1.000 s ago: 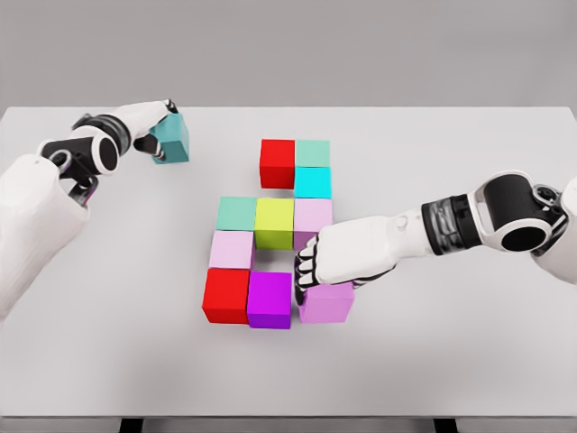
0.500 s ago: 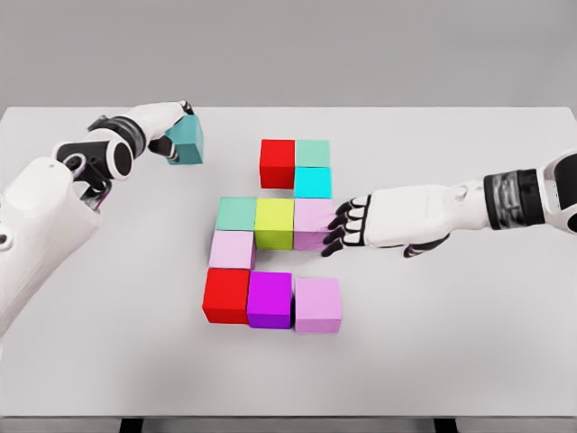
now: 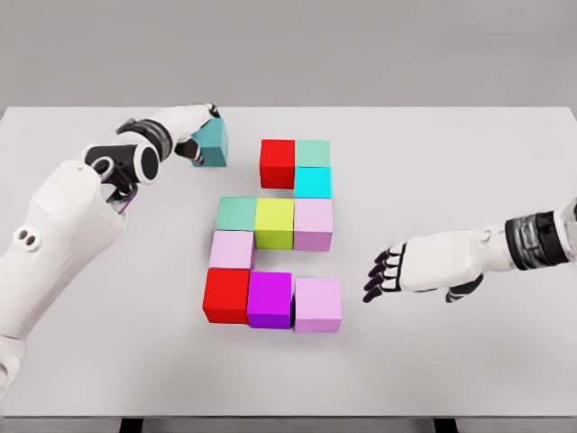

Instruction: Assemble the squares on the desktop into the number 2

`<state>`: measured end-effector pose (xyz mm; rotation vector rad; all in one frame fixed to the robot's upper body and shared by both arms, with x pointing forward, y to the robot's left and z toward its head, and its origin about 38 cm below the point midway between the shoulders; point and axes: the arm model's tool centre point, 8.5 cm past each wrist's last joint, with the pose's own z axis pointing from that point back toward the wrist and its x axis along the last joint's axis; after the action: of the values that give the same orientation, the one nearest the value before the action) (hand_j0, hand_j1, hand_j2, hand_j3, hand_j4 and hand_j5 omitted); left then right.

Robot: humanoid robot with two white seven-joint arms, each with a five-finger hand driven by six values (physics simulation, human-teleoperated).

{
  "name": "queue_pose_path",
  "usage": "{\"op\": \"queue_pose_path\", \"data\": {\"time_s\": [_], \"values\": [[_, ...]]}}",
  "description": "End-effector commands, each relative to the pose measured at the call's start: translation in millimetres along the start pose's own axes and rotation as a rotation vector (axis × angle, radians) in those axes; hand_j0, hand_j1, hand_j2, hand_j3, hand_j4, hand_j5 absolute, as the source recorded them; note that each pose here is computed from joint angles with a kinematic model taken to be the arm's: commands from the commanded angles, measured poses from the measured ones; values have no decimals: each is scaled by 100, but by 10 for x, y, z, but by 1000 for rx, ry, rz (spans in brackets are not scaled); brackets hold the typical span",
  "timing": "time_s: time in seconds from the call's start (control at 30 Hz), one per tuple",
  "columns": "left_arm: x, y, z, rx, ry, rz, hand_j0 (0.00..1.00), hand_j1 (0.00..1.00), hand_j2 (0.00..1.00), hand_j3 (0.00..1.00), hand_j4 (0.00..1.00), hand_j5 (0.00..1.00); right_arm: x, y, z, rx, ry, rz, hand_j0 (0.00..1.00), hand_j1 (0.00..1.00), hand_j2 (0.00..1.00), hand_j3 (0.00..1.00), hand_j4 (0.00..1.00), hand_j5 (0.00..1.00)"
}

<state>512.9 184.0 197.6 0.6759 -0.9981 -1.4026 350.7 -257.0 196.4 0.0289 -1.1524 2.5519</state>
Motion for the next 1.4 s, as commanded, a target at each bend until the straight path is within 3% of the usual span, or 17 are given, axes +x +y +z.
{"op": "queue_pose_path", "data": {"time_s": [0.0, 0.17, 0.67, 0.8, 0.93, 1.03, 1.1, 1.2, 1.23, 1.3, 1.37], "values": [[53, -26, -10, -2, -10, -5, 40, 40, 40, 40, 40, 40, 46, -5, -123, 0, -34, -4, 100, 100, 100, 100, 100, 100], [111, -62, -23, -10, -19, -14, 40, 40, 40, 40, 40, 40, 110, -98, -292, -14, -79, 17, 100, 100, 100, 100, 100, 100], [233, -112, -57, -22, -39, -4, 40, 40, 40, 40, 40, 40, 125, -155, -344, -27, -94, 23, 100, 100, 100, 100, 100, 100], [291, -137, -66, -28, -48, -4, 40, 40, 40, 40, 40, 40, 84, -141, -259, -25, -69, 21, 100, 100, 100, 100, 100, 100], [295, -133, -66, -27, -49, -6, 40, 40, 40, 40, 40, 40, -23, -96, 20, -23, 7, 11, 100, 100, 100, 100, 100, 100], [316, -155, -70, -31, -52, -12, 40, 40, 40, 40, 40, 40, -133, -183, 252, -62, 74, 14, 100, 100, 100, 100, 100, 100], [345, -166, -72, -33, -57, -10, 40, 40, 40, 40, 40, 40, -268, -233, 529, -115, 136, -26, 100, 100, 100, 100, 100, 100], [364, -164, -73, -33, -61, -10, 40, 40, 40, 40, 40, 40, -248, -399, 677, -302, 61, -155, 100, 100, 100, 100, 100, 100], [360, -166, -75, -34, -60, -10, 40, 40, 40, 40, 40, 40, -234, -443, 791, -394, 43, -199, 100, 100, 100, 100, 100, 100], [377, -185, -76, -37, -62, -16, 40, 40, 40, 40, 40, 40, -237, -423, 952, -467, 65, -221, 100, 100, 100, 100, 100, 100], [380, -189, -76, -38, -63, -18, 40, 40, 40, 40, 40, 40, -255, -428, 1032, -485, 84, -219, 100, 100, 100, 100, 100, 100]]}}
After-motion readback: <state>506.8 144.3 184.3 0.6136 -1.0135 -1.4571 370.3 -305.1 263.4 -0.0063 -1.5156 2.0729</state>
